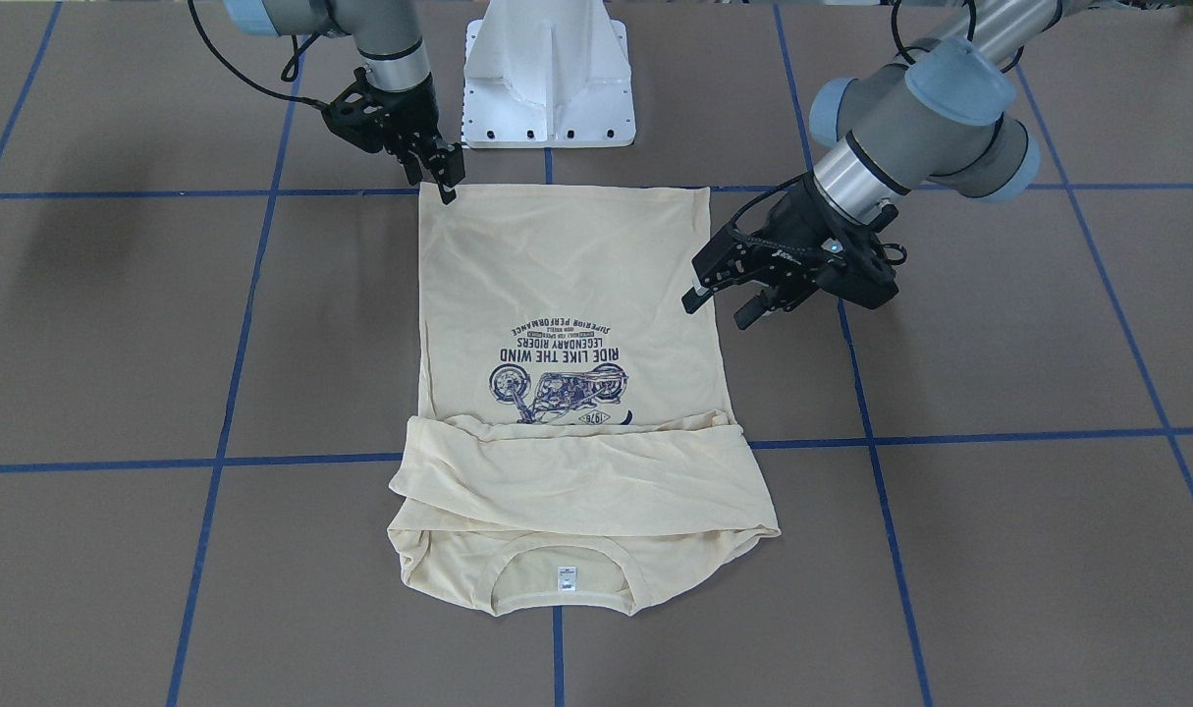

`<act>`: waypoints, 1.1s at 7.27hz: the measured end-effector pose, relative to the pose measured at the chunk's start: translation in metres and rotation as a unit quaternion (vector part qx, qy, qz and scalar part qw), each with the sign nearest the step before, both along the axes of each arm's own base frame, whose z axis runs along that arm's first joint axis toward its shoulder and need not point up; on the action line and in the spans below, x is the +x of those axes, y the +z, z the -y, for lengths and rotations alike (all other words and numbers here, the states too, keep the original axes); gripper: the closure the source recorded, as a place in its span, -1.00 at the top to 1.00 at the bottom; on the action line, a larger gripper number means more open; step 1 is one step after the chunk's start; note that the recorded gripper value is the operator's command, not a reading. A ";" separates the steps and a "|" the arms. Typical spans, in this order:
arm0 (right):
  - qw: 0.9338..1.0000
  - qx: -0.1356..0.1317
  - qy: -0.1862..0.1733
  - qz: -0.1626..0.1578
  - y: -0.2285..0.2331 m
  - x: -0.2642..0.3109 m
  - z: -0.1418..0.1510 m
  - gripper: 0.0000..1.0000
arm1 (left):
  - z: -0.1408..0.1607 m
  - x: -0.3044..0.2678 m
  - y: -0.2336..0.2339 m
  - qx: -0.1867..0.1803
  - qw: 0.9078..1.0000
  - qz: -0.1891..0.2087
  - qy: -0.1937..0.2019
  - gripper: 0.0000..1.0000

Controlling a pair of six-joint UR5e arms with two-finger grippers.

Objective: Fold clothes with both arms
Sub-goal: 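Grasp the hem corner nearest the right gripper with the right gripper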

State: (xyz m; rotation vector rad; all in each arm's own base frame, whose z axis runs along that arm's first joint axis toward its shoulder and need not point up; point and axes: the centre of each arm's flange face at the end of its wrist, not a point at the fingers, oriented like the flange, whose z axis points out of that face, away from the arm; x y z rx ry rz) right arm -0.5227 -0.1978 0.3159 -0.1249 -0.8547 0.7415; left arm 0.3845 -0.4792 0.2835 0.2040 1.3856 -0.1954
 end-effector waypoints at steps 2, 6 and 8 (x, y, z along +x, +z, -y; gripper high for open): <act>1.000 0.000 0.000 0.000 0.000 0.000 0.000 -0.04 | 0.000 0.001 0.001 -0.001 1.000 0.001 -0.001 0.68; 1.000 -0.002 -0.001 -0.009 0.010 0.006 -0.001 0.37 | 0.002 0.003 0.003 -0.003 1.000 0.003 0.000 0.68; 1.000 -0.002 -0.006 -0.009 0.010 0.005 -0.006 0.49 | 0.002 0.004 0.003 -0.003 1.000 0.003 0.000 0.68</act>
